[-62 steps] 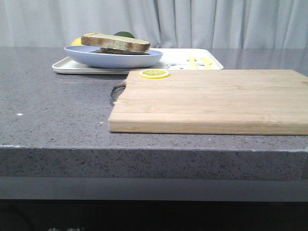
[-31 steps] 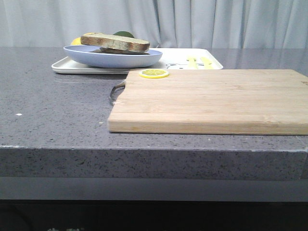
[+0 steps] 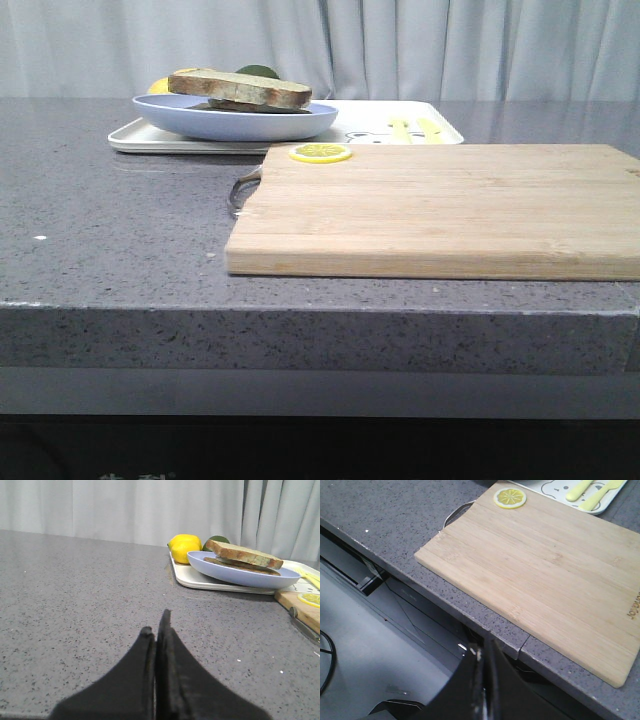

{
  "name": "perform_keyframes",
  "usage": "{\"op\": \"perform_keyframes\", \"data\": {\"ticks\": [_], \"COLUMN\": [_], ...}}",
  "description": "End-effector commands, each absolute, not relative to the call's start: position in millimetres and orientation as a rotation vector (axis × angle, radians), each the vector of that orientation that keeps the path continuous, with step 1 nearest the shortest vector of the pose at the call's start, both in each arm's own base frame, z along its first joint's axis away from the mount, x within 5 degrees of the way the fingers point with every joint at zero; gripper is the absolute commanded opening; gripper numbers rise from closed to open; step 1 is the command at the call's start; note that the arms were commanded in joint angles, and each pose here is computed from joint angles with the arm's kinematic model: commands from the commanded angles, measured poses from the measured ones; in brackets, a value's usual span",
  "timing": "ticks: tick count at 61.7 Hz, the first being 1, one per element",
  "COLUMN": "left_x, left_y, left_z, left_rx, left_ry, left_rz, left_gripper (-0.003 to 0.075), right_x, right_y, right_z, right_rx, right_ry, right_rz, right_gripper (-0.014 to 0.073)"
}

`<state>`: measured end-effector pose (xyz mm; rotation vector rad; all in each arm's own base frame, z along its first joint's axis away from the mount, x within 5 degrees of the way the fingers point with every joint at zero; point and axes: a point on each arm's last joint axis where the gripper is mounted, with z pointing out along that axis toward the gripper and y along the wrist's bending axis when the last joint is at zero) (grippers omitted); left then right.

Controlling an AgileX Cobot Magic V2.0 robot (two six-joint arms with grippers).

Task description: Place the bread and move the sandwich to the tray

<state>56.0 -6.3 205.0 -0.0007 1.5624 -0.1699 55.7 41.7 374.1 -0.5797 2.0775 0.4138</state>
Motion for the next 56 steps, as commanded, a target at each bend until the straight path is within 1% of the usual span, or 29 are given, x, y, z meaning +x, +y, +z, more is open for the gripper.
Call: {"op": "perform_keyframes", "data": {"ticks": [1, 18, 56], "left_x": [53.5, 53.5, 53.6], "left_y": [-5.1, -2.9, -3.1], "left_z": [215.6, 215.8, 215.8], "left_rx": [-0.016, -0.044, -0.042], "left_ry": [1.431, 1.426, 1.428], "left_rz": [-0.179, -0.143, -0.146], "left_gripper": [-0.002, -0.002, -0.002], "right_x": [58.4, 58.4, 58.4], "right_y": [42.7, 42.7, 42.7], "right_z": [384.6, 384.6, 384.6], "right_rx": [-0.553, -0.553, -0.553], "right_ry": [2.004, 2.004, 2.004], "right_rz": [0.426, 0.426, 0.426], "right_gripper": [-0.0069, -0.0069, -0.0069]}}
